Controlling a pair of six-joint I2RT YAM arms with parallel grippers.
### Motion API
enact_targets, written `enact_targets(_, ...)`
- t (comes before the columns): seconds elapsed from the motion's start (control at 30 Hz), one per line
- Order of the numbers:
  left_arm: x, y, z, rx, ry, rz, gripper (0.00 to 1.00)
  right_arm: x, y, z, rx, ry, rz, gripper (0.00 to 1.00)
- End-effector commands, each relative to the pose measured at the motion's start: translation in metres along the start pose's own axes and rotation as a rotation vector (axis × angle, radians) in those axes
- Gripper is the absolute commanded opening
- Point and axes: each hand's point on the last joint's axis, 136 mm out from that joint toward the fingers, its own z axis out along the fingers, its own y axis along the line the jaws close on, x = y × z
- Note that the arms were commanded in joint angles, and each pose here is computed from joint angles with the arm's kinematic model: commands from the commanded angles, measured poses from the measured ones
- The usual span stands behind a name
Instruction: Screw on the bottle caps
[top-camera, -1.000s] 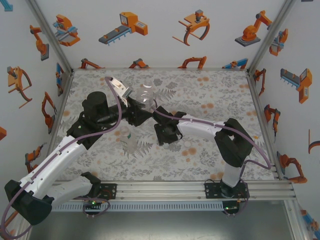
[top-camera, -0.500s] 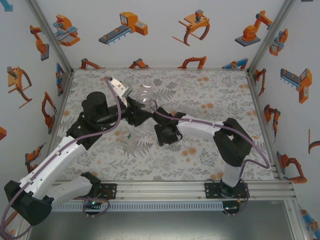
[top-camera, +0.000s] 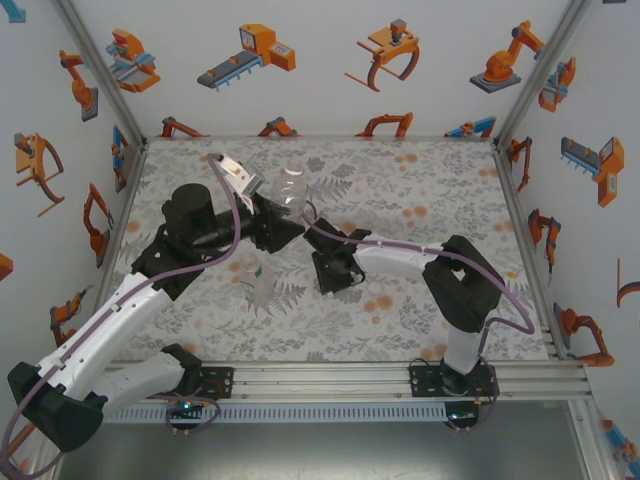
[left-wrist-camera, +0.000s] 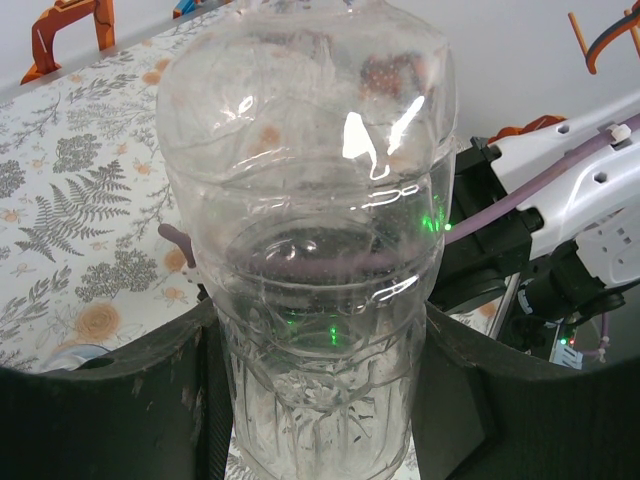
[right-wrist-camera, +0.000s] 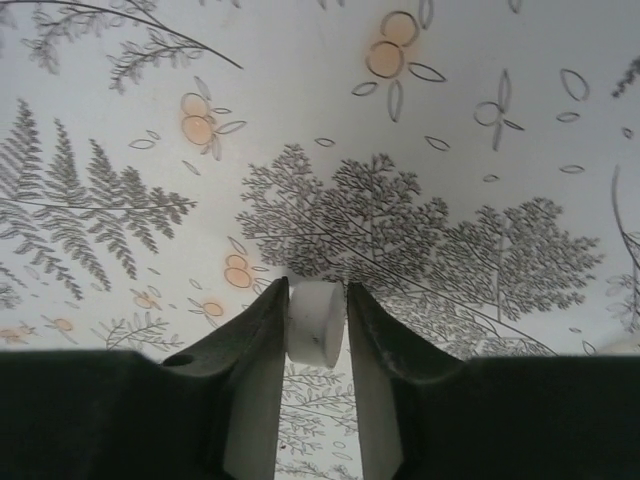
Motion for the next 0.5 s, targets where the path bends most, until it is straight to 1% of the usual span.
enact_targets(0.0, -0.018, -0.008, -0.007, 0.023, -0.058, 0.013, 0.07, 0.01, 0.0, 0.013, -0.056, 0.03, 0.067, 0.27)
enact_targets(0.07, -0.018, -0.008, -0.006, 0.023, -0.057, 0.014, 0.07, 0.006, 0.003, 0.013, -0.102, 0.021, 0.098, 0.25)
enact_targets(0.2, -0.018, -0.008, -0.007, 0.021, -0.059, 0.016, 0.07, -0.004, 0.005, 0.01, -0.215, -0.016, 0.176, 0.25)
enact_targets(0.33, -0.018, -0.008, -0.006, 0.024, -0.056, 0.017, 0.07, -0.014, -0.005, 0.008, -0.351, -0.065, 0.297, 0.26)
enact_targets(0.4, -0.018, -0.008, -0.005, 0.023, -0.054, 0.016, 0.07, -0.014, -0.018, 0.009, -0.361, -0.072, 0.345, 0.27)
enact_targets(0.47, -0.019, -0.008, -0.005, 0.021, -0.054, 0.016, 0.07, -0.008, -0.035, 0.01, -0.336, -0.066, 0.376, 0.28)
